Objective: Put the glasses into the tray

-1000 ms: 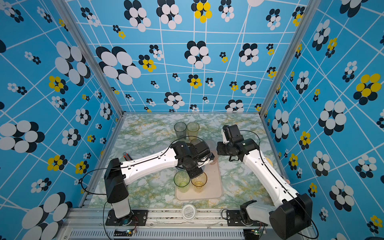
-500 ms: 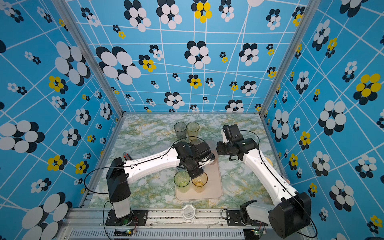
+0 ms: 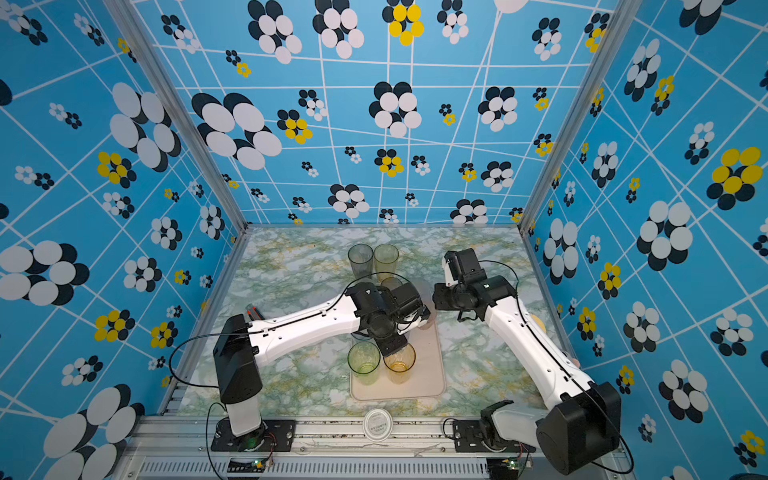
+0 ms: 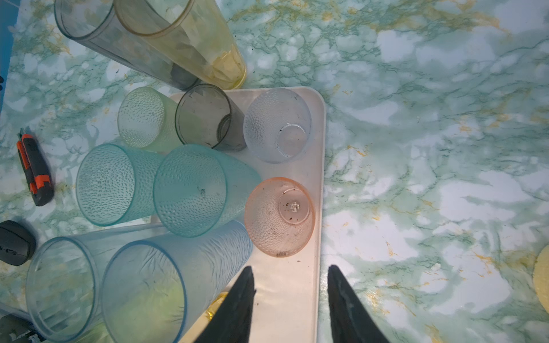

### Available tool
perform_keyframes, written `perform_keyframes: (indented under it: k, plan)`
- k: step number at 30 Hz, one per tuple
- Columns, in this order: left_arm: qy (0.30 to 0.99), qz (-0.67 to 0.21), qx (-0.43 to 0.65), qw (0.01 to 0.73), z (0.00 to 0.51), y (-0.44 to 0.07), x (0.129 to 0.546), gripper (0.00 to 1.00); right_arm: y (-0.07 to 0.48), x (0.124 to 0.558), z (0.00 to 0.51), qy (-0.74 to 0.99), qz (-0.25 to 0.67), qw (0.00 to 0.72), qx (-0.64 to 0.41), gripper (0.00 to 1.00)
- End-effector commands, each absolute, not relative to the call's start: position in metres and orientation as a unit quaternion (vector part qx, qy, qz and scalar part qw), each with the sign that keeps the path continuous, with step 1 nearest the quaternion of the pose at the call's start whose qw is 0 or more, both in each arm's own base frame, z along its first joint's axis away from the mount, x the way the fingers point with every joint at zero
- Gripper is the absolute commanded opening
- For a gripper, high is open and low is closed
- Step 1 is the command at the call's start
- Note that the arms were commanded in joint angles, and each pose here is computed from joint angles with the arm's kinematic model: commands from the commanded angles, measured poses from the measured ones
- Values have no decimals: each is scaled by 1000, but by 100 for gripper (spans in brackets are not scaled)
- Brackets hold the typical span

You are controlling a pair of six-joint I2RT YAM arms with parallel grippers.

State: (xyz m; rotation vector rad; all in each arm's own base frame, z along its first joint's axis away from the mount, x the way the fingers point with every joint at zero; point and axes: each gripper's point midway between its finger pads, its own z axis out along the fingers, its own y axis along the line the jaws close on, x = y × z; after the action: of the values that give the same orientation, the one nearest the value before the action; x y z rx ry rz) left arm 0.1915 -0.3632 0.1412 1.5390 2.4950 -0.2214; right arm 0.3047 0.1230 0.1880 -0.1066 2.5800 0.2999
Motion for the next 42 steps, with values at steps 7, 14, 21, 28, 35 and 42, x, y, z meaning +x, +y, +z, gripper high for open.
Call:
perform_keyframes:
  k: [7, 14, 21, 28, 35, 42]
  plan:
    - [841, -76, 526, 104, 151, -363, 192, 16, 124, 306, 183, 956, 115, 265, -45, 43]
    - [839, -79, 527, 107, 156, -363, 190, 16, 124, 305, 183, 956, 116, 264, -44, 43]
    - [839, -83, 528, 103, 156, -363, 187, 16, 124, 305, 183, 956, 117, 264, -43, 43]
    - [836, -87, 529, 114, 167, -360, 186, 16, 124, 305, 183, 956, 117, 264, -43, 43]
    - [835, -89, 527, 132, 179, -358, 188, 16, 125, 306, 181, 957, 118, 262, -43, 43]
    - [832, -96, 526, 148, 194, -356, 189, 16, 125, 306, 179, 958, 117, 258, -43, 43]
